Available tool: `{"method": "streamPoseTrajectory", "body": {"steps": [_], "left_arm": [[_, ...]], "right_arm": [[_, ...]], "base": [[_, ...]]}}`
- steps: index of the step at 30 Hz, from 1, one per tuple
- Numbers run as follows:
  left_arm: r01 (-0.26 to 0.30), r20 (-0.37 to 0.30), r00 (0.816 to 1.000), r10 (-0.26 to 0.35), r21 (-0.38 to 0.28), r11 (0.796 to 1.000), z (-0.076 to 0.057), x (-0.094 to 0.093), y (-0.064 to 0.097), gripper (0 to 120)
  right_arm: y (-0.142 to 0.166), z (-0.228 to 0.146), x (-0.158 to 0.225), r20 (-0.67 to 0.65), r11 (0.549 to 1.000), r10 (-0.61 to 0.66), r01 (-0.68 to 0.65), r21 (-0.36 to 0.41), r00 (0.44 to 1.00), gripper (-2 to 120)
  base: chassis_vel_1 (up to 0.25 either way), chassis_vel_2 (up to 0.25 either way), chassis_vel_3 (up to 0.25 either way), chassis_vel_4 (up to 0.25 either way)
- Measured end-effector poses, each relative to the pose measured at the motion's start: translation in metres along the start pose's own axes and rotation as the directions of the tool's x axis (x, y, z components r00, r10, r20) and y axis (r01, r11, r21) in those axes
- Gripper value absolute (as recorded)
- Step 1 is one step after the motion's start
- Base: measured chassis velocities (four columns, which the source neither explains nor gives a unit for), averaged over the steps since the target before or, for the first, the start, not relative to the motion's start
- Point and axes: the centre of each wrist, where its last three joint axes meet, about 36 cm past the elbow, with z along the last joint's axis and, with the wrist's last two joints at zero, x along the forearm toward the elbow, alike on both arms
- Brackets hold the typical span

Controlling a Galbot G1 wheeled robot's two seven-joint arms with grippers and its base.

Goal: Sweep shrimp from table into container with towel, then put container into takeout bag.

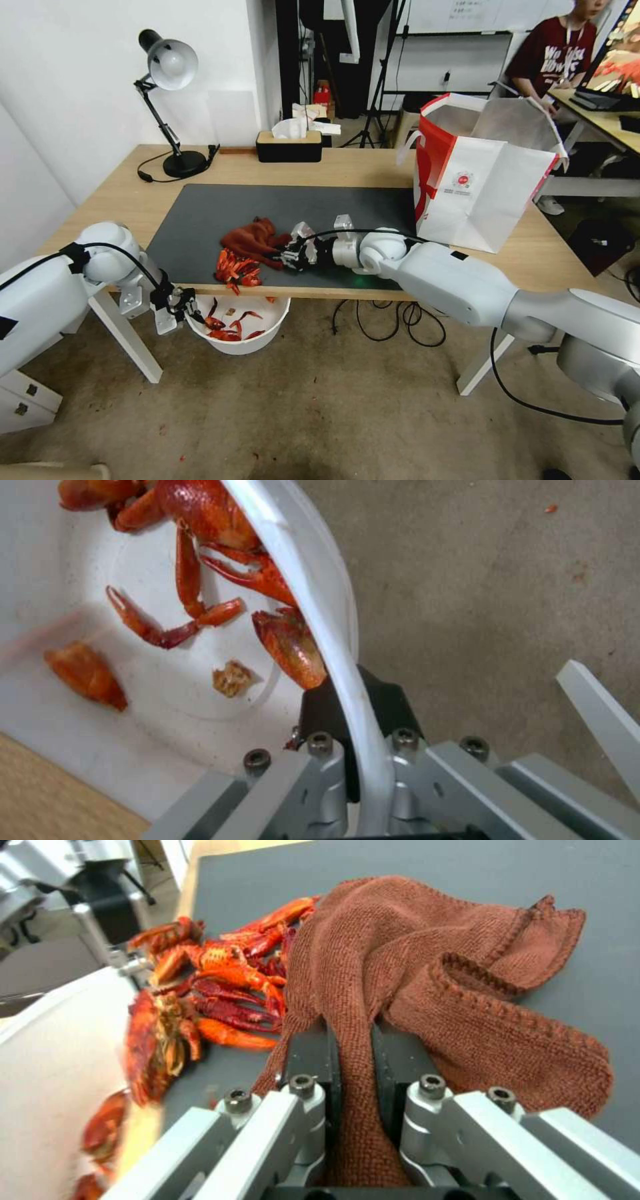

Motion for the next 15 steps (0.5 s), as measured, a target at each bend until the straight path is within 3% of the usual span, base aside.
{"method": "streamPoseTrajectory", "body": {"steps": [15], "left_arm": [[0.001,-0.007,1.0,-0.001,0.008,1.0,0.001,0.004,-0.004,0]], "right_arm": [[0.027,0.005,0.003,-0.003,0.999,-0.035,0.035,-0.002,0.999,8]], "base": [[0.0,0.0,0.0,0.0]]}}
